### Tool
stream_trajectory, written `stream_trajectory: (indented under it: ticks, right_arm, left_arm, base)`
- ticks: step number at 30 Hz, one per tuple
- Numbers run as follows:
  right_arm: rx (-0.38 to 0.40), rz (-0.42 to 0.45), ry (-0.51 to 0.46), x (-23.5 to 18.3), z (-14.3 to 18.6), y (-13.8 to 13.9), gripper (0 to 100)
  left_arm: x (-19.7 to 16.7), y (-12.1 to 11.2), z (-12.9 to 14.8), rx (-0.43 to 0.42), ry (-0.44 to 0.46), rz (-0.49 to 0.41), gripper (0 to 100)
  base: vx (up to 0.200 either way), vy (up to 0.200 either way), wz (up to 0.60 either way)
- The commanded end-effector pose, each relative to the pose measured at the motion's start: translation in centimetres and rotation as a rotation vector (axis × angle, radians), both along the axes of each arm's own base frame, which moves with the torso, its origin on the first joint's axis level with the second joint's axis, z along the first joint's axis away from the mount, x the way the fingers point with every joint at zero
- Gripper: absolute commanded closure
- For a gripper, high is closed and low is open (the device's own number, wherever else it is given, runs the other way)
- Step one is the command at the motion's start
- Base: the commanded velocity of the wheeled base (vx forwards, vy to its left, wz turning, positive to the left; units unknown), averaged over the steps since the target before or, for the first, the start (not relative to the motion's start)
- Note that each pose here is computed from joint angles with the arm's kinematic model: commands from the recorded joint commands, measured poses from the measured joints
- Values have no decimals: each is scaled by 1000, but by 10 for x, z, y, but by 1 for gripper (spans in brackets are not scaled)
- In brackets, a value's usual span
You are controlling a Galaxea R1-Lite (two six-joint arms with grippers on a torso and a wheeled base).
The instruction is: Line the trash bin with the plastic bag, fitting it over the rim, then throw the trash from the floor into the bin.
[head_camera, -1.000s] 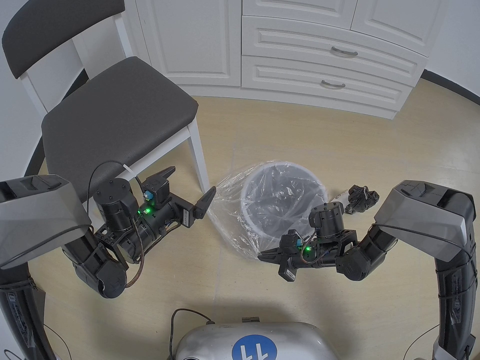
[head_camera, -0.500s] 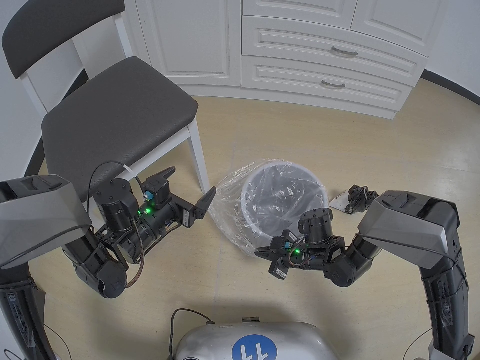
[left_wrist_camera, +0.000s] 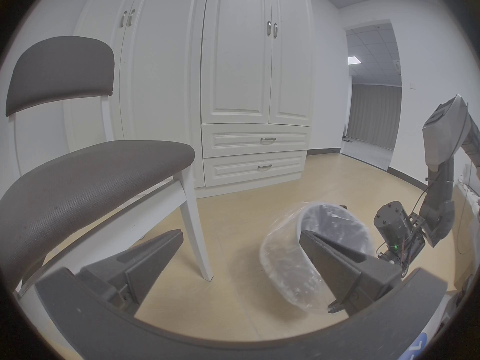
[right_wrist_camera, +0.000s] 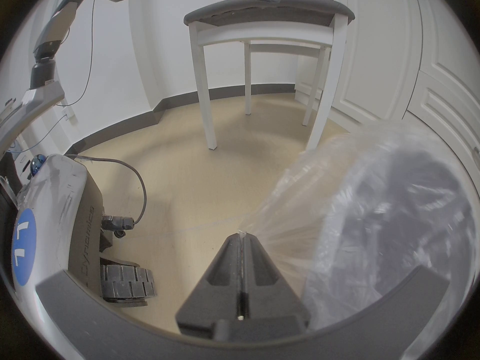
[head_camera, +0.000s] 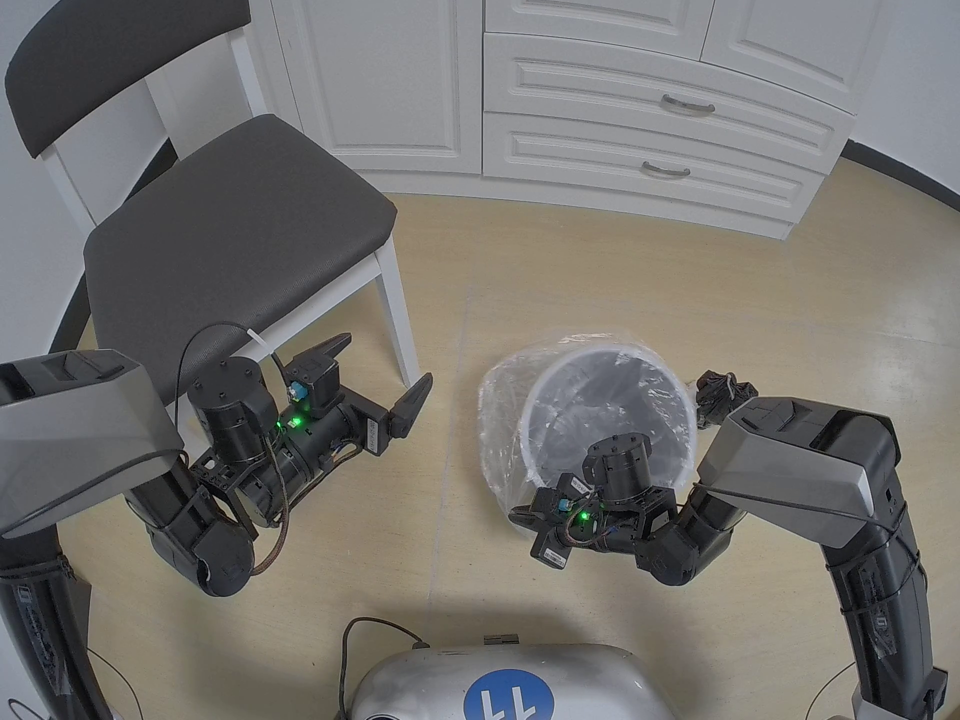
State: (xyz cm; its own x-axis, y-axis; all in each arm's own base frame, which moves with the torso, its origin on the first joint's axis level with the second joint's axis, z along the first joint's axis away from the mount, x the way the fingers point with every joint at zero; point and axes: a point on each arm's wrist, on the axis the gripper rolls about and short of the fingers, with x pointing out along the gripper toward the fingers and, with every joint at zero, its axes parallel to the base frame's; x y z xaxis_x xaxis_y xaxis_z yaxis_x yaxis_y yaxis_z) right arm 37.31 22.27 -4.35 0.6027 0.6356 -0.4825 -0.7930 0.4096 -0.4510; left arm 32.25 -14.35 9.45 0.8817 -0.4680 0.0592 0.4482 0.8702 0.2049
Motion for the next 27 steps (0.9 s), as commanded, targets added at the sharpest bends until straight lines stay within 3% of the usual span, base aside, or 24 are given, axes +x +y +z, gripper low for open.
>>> stream_trajectory:
  ticks: [1, 27]
  right_arm:
    - [-3, 6, 4, -1, -2, 2, 100]
    - [62, -16, -102, 7, 53, -5, 100]
  left_arm:
    - [0, 0, 0, 0, 0, 0, 0]
    - [0, 0, 0, 1, 1, -1, 0]
  base:
    - [0, 0, 0]
    - [0, 0, 0]
